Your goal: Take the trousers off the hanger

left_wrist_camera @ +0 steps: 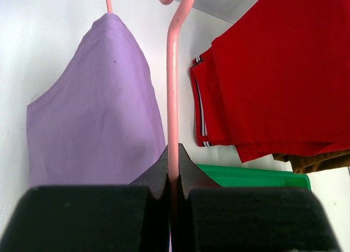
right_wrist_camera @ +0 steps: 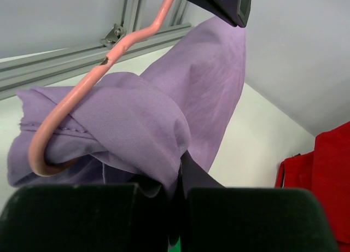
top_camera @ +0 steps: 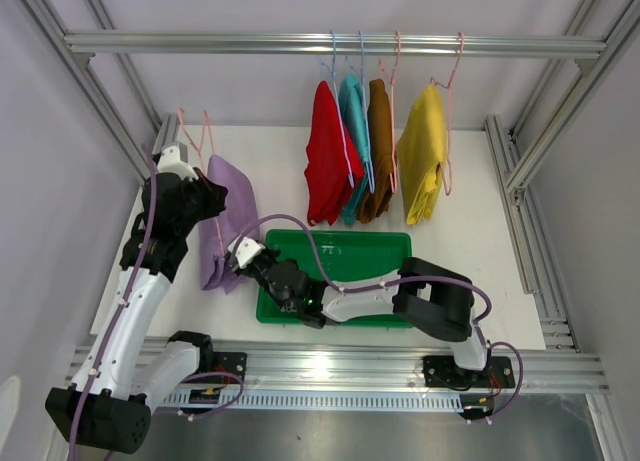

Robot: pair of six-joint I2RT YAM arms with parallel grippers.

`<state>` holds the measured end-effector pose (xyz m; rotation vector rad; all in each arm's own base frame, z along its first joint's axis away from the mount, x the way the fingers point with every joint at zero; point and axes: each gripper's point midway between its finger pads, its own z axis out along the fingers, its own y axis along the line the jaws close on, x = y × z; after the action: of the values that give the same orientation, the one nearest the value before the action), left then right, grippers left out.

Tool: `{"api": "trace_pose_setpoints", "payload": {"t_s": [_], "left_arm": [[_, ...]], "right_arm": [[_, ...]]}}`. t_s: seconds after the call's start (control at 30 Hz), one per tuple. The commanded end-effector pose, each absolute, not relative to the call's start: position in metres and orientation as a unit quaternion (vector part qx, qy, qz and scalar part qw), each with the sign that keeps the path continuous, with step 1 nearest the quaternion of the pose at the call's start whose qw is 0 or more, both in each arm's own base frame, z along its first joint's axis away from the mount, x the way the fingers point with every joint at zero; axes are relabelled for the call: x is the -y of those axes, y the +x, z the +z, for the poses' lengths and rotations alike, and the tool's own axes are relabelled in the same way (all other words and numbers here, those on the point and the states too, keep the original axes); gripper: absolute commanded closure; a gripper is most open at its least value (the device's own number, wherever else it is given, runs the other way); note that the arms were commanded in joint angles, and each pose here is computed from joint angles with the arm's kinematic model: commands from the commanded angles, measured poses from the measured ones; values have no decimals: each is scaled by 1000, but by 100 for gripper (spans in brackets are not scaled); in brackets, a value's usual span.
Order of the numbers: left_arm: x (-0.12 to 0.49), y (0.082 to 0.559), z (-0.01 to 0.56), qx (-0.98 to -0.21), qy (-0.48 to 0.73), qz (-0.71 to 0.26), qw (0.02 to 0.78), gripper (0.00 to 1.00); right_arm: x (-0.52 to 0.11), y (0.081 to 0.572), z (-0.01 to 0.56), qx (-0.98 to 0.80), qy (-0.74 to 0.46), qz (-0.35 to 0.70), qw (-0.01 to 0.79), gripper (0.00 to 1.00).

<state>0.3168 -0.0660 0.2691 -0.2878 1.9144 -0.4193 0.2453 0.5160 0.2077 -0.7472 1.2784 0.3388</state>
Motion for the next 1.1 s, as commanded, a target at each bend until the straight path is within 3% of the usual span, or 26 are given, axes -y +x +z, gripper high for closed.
{"api": "trace_pose_setpoints", "payload": {"t_s": [0.0,0.43,1.07], "left_arm": [[66,320,281,-796,-113,-179,567,100],[29,307,306,-765,-147,-103,619,100],[28,312,294,-780,-147,-91,601,99]], "right_arm": [[-512,248,277,-547,-269,190,770,100],[-473,249,350,-527,-236,171,798,100],[-427,256,507,-457,-193,125,859,100]]}}
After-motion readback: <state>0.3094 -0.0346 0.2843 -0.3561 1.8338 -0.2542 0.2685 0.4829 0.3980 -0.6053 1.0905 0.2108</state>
